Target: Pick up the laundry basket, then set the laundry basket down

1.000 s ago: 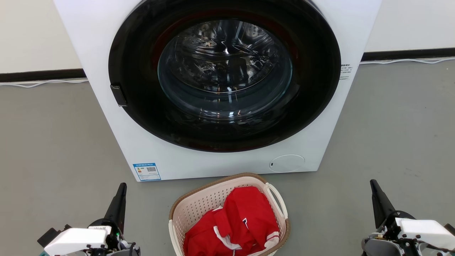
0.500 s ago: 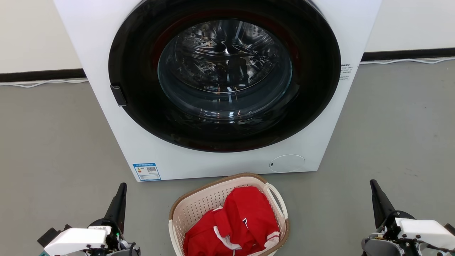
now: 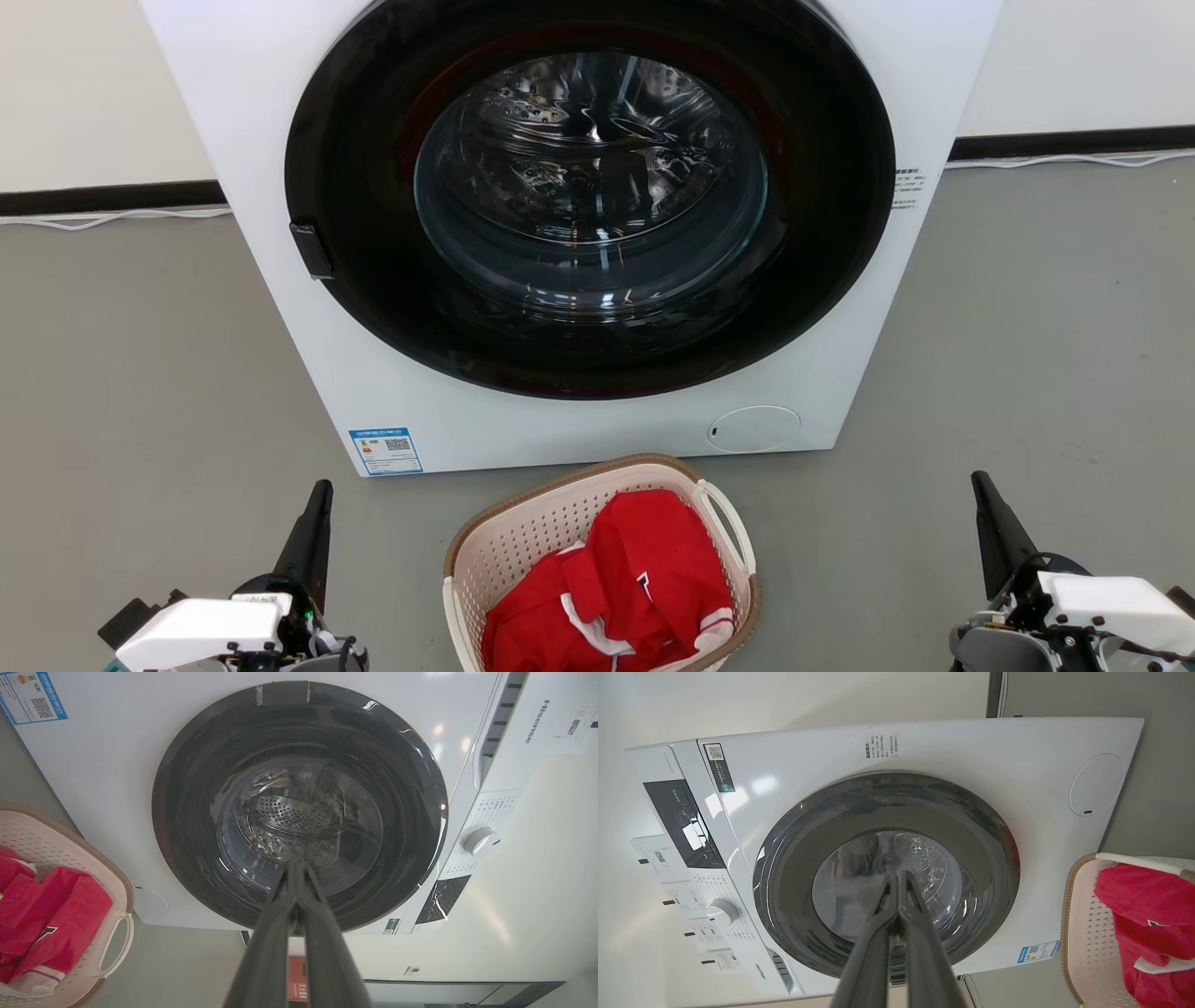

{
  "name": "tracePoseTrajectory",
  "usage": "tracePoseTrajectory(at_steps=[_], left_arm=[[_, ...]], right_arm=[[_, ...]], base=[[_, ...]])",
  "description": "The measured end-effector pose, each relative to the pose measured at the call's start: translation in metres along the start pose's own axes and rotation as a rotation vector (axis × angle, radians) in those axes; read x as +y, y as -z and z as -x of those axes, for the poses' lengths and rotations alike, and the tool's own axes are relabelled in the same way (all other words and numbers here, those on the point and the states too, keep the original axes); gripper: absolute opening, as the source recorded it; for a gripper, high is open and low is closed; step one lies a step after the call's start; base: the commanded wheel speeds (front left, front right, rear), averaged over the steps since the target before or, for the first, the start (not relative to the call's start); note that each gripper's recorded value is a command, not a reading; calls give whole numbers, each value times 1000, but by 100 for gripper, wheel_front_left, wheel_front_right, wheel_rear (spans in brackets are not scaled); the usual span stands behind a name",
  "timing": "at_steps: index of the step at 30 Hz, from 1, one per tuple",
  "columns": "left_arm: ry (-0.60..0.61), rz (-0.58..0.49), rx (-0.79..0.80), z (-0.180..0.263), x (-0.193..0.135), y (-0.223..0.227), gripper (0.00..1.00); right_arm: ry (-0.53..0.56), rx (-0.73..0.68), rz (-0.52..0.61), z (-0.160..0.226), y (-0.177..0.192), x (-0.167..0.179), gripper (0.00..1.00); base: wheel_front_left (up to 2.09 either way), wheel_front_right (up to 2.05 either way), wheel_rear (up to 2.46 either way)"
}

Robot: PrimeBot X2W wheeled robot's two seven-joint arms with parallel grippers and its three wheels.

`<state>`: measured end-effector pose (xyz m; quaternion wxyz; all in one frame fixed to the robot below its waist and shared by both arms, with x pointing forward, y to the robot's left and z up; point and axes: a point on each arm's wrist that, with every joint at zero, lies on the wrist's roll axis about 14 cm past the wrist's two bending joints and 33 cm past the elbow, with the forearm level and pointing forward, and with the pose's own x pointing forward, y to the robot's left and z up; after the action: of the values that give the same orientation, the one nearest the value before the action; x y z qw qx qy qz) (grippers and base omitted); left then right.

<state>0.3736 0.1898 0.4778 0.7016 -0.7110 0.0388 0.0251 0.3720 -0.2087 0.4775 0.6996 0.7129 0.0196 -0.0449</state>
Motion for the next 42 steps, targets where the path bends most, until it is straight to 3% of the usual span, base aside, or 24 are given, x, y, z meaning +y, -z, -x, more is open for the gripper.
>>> tracePoseTrajectory(at_steps=[10, 11, 16, 29, 42], left_arm=[[0, 1, 2, 0, 0, 0, 0], [-6, 2, 2, 1, 2, 0, 100], [-96, 20, -2, 15, 33, 3, 100], [-81, 3, -14, 13, 28, 3, 100], [-70, -89, -17, 10, 23, 5, 100]], right_arm=[[-16, 1, 0, -4, 1, 6, 0], [-9, 0, -1, -3, 1, 4, 100], [78, -4, -13, 10, 2, -26, 100], [60, 0, 4, 8, 8, -20, 100], [42, 7, 111, 6, 15, -14, 100]], base=[[0, 0, 0], [0, 0, 0], [0, 0, 0], [0, 0, 0], [0, 0, 0]])
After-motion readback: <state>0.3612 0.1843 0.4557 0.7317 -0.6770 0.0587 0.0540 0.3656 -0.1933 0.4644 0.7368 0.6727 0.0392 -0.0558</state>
